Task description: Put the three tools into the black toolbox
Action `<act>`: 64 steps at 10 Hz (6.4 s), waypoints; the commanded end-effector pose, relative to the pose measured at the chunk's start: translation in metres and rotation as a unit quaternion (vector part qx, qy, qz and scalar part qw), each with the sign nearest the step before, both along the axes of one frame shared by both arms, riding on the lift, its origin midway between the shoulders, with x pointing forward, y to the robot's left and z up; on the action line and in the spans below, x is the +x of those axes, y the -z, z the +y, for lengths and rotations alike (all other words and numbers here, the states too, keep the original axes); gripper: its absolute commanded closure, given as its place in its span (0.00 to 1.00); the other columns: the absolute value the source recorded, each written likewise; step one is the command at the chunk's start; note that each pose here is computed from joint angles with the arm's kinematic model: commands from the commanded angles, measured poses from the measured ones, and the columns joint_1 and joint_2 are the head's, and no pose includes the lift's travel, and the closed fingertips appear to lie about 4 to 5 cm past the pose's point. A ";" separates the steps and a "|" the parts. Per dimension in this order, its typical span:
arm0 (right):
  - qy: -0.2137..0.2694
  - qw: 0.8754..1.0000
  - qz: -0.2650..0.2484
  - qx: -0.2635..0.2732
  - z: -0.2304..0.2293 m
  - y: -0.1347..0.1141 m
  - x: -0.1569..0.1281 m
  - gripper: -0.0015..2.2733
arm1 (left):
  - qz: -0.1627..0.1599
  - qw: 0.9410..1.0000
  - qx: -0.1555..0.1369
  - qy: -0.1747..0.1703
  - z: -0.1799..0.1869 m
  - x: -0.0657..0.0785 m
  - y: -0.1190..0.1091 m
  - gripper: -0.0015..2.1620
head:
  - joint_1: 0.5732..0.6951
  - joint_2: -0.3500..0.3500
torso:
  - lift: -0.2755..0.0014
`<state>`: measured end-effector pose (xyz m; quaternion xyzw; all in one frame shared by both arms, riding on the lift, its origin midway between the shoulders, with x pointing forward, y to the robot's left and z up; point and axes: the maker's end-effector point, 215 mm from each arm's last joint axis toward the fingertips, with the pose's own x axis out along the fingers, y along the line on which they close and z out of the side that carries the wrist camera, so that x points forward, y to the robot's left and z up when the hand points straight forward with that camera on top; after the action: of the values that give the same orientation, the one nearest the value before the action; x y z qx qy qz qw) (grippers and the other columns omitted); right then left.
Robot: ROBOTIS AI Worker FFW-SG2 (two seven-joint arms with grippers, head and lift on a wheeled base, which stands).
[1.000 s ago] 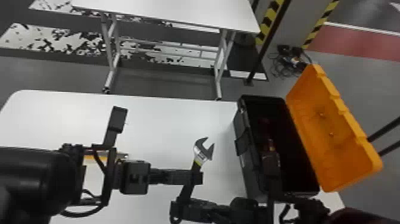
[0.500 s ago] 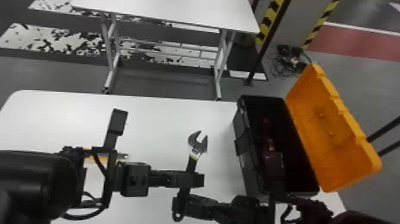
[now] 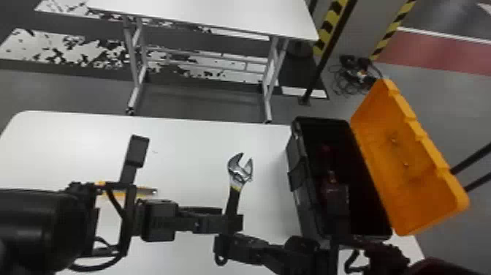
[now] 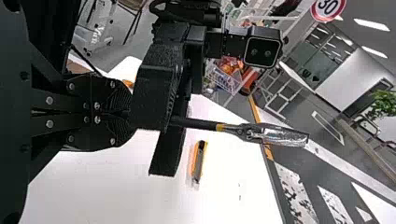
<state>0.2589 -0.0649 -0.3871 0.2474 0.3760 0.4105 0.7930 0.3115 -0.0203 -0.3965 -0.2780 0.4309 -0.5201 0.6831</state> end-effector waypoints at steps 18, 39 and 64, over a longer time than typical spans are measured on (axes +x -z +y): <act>0.213 0.926 -0.151 -0.272 -0.216 -0.021 0.124 0.99 | -0.034 0.983 0.035 -0.175 0.159 -0.024 0.022 0.03 | 1.00 0.27 | 0.81; 0.114 0.990 -0.074 -0.033 -0.042 0.030 0.027 0.03 | -0.046 0.965 0.130 -0.225 0.205 -0.060 0.065 0.03 | 1.00 0.62 | 0.81; 0.111 0.989 -0.101 0.014 -0.051 0.027 0.038 0.04 | 0.079 0.806 0.518 -0.275 0.409 -0.020 0.127 0.04 | 1.00 1.00 | 0.81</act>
<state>0.2968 -0.1146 -0.4145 0.2546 0.2593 0.3481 0.8642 0.2902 0.3863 -0.5237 -0.0378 0.5924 0.0084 0.8047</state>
